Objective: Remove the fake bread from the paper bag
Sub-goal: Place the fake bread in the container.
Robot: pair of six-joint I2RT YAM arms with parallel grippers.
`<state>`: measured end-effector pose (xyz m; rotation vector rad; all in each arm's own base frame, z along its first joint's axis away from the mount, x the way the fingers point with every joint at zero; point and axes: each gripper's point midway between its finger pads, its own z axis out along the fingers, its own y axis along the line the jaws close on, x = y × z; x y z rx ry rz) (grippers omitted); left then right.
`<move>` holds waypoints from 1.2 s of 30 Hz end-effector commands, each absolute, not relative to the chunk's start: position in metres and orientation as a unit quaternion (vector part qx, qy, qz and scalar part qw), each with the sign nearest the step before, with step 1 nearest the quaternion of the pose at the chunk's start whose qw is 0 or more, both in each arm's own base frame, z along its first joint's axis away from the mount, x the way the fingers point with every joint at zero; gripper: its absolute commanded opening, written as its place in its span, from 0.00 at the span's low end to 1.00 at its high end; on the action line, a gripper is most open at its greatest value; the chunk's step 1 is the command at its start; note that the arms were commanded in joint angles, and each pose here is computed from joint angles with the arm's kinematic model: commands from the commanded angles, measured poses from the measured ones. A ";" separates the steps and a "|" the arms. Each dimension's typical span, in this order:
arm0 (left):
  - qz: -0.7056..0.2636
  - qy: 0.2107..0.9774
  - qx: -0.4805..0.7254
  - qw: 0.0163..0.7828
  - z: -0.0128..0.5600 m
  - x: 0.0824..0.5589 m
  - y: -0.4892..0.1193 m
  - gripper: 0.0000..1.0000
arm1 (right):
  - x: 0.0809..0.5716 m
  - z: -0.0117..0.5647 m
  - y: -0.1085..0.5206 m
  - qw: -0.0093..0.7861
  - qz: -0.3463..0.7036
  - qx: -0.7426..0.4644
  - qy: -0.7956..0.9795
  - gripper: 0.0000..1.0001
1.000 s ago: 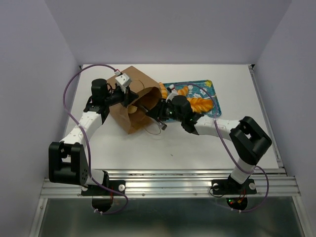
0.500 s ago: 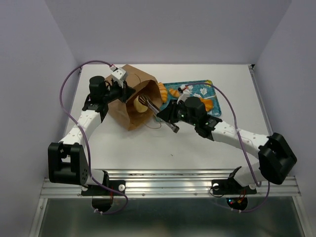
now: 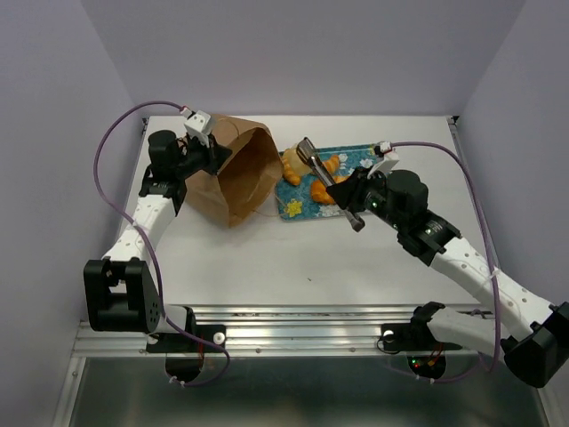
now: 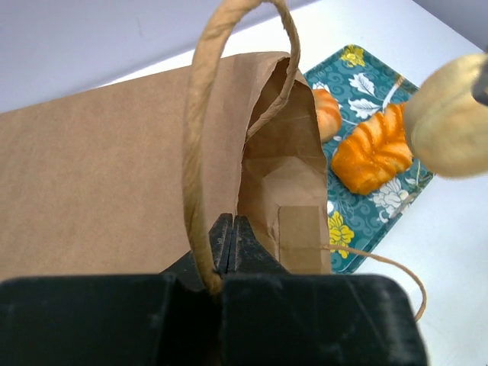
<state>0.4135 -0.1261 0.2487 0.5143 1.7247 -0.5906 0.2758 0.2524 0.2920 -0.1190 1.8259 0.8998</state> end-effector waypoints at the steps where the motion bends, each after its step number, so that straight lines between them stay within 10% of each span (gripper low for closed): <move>1: -0.246 0.703 0.216 0.631 0.295 0.422 -0.120 0.00 | 0.310 0.302 0.210 0.560 0.312 -0.009 0.768 0.01; 17: -0.279 0.706 0.108 0.642 0.342 0.422 -0.093 0.00 | 0.446 0.359 0.113 0.664 -0.033 -0.073 0.743 0.01; 36: -0.265 0.703 0.094 0.653 0.344 0.401 -0.088 0.00 | 0.465 0.238 0.101 0.501 -0.254 -0.493 0.664 0.01</move>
